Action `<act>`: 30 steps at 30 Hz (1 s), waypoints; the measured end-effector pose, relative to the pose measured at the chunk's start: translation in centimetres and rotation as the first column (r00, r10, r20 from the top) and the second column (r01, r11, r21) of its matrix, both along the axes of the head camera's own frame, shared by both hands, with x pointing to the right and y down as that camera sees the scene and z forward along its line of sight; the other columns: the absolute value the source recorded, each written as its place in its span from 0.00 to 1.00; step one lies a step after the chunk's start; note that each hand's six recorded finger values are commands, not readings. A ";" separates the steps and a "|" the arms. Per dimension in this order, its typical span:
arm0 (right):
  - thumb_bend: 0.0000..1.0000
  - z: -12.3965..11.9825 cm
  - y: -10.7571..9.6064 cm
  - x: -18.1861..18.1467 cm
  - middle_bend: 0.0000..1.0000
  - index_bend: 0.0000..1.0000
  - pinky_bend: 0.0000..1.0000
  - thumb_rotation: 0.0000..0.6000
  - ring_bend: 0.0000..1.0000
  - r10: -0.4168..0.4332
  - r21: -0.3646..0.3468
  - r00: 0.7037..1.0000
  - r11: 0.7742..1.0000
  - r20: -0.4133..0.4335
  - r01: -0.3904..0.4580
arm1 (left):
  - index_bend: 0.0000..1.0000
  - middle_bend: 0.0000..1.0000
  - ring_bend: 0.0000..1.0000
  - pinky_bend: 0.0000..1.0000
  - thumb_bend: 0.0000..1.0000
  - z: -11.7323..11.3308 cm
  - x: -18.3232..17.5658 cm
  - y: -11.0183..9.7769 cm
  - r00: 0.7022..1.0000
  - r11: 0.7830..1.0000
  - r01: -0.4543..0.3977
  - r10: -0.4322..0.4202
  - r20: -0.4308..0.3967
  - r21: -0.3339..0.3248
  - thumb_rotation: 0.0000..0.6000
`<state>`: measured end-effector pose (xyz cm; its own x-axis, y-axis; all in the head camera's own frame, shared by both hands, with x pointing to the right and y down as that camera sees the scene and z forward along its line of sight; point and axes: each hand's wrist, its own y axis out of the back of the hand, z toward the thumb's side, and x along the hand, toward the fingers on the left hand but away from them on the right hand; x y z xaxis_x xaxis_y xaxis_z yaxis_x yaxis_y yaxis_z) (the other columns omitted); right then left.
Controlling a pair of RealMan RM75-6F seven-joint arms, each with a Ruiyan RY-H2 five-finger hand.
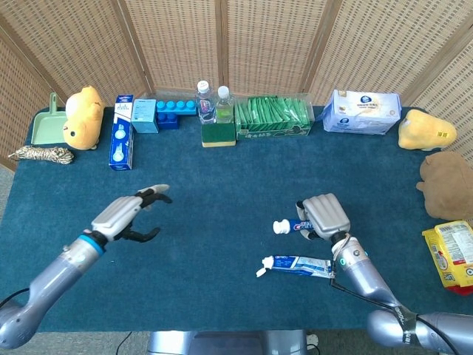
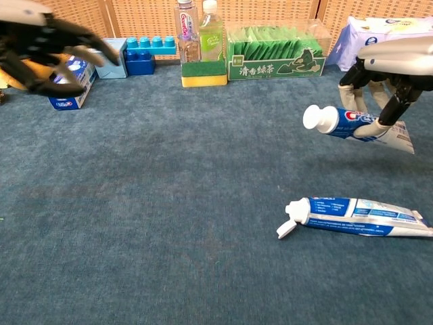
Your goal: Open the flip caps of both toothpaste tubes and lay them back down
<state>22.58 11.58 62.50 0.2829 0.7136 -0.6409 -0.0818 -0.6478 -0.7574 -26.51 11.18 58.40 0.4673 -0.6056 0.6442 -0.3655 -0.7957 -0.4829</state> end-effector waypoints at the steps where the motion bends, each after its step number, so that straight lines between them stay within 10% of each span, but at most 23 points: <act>1: 0.48 0.1 0.0 -0.1 0.76 0.91 0.74 1.00 0.68 -0.001 0.000 1.000 1.000 -0.011 0.001 | 0.21 0.09 0.08 0.30 0.36 0.0 0.8 -0.2 1.000 1.000 -0.009 0.009 -0.009 0.002 1.00; 16: 0.50 0.3 0.4 -0.7 0.78 0.91 0.75 1.00 0.70 0.024 -0.029 0.980 0.999 -0.196 -0.031 | 0.21 0.09 0.08 0.30 0.35 0.7 5.8 -0.4 0.997 0.998 -0.062 0.063 -0.038 0.029 1.00; 30: 0.51 -1.3 0.6 -3.2 0.78 0.91 0.75 1.00 0.70 0.068 -0.036 0.988 0.997 -0.139 -0.074 | 0.21 0.09 0.08 0.31 0.36 2.0 9.4 0.9 0.991 0.993 -0.117 0.118 -0.062 0.017 1.00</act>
